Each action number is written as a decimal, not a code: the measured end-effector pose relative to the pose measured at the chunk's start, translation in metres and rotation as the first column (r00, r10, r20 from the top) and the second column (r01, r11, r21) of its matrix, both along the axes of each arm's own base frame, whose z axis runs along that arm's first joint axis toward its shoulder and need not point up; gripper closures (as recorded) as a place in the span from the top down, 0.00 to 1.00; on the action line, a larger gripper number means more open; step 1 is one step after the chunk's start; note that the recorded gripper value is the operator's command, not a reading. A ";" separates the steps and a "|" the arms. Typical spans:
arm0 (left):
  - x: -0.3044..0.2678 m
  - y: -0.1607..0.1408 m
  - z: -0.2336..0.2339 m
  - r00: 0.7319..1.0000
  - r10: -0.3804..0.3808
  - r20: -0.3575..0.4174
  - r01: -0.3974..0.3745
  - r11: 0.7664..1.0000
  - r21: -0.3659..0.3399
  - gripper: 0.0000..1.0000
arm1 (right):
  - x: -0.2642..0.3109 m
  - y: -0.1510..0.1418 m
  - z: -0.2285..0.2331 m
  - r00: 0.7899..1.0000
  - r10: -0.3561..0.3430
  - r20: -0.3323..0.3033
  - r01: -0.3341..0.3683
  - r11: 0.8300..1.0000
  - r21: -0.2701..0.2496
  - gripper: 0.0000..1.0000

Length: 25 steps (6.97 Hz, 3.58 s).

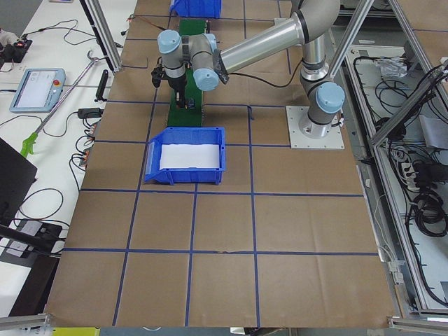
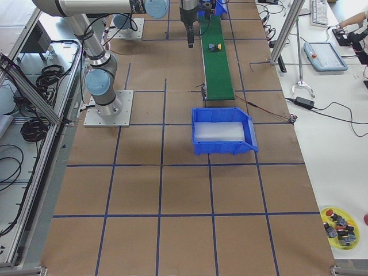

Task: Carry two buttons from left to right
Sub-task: 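Carry the red button to the belt and release it, then raise the left gripper above the belt end and hold still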

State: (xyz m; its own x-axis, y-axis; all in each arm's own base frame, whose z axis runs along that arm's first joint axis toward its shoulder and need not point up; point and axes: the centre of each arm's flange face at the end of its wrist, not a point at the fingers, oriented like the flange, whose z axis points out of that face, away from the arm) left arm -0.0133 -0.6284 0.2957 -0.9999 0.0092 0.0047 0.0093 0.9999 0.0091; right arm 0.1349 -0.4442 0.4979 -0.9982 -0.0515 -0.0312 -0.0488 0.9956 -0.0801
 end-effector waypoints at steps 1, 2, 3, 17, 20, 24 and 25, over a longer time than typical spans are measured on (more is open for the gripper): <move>0.003 -0.001 -0.010 1.000 -0.015 0.008 0.015 1.000 -0.019 0.09 | 0.000 0.000 0.000 1.000 0.000 0.001 0.000 1.000 0.000 1.00; 0.006 -0.002 -0.019 1.000 -0.023 0.019 0.024 0.999 -0.031 0.09 | 0.000 0.000 0.000 1.000 0.000 0.001 0.000 1.000 0.001 1.00; 0.008 -0.003 -0.023 0.999 -0.026 0.026 0.027 0.999 -0.036 0.25 | 0.000 -0.001 -0.001 1.000 0.000 0.001 0.000 1.000 0.002 1.00; -0.079 0.107 0.146 0.999 0.034 0.010 -0.034 0.999 0.023 1.00 | 0.000 0.001 -0.001 1.000 0.000 -0.001 0.000 1.000 0.007 1.00; -0.084 0.116 0.157 0.999 0.032 0.010 -0.032 0.999 0.013 1.00 | 0.000 0.000 -0.003 1.000 0.000 -0.002 0.000 1.000 0.010 1.00; -0.084 0.116 0.159 0.999 0.033 0.009 -0.033 0.999 0.010 1.00 | 0.000 -0.001 -0.004 1.000 -0.001 -0.003 0.001 1.000 0.010 1.00; -0.084 0.116 0.159 0.999 0.033 0.008 -0.033 0.999 0.010 1.00 | 0.000 -0.002 -0.005 1.000 -0.001 -0.003 0.001 1.000 0.012 1.00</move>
